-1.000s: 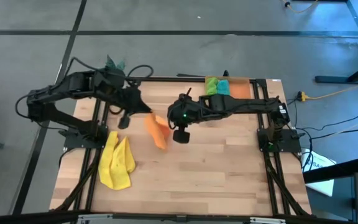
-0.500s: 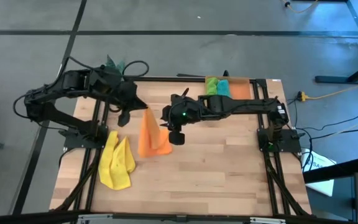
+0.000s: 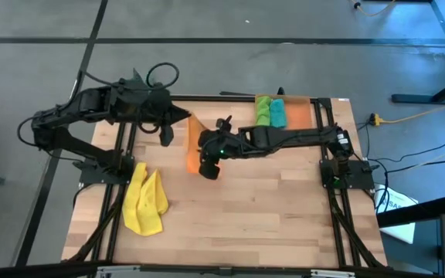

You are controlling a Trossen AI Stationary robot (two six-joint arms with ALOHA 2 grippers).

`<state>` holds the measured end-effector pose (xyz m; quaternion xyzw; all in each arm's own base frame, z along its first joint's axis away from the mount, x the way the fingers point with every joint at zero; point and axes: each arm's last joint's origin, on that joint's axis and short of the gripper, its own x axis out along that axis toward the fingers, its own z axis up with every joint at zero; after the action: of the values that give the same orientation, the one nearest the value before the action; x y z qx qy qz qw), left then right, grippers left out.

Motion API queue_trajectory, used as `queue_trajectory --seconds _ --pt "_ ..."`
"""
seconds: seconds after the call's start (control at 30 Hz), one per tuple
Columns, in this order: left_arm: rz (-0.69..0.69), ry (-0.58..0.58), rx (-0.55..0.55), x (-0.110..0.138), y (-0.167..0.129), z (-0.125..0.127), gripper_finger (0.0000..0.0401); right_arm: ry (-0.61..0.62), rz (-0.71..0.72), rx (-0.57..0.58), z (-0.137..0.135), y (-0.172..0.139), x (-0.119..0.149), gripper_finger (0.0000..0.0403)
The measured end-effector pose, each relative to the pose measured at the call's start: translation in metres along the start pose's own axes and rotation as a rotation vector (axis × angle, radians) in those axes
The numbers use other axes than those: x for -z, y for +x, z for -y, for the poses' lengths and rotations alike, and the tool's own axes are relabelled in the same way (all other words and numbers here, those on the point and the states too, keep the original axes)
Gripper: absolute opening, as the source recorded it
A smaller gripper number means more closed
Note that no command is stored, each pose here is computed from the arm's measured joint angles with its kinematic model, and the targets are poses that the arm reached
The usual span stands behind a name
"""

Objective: Roll microfiber towels into tight, uniform cylinder then place into a basket
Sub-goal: Fold the orange towel

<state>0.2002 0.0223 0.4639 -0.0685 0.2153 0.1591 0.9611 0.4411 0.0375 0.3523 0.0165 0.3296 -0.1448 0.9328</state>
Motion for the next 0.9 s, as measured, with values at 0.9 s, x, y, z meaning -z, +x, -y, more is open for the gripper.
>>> queue_trajectory --seconds 0.9 --pt "-0.22 0.13 0.158 0.022 -0.001 0.02 0.0 -0.228 -0.032 -0.027 -0.003 -0.005 0.003 0.0136"
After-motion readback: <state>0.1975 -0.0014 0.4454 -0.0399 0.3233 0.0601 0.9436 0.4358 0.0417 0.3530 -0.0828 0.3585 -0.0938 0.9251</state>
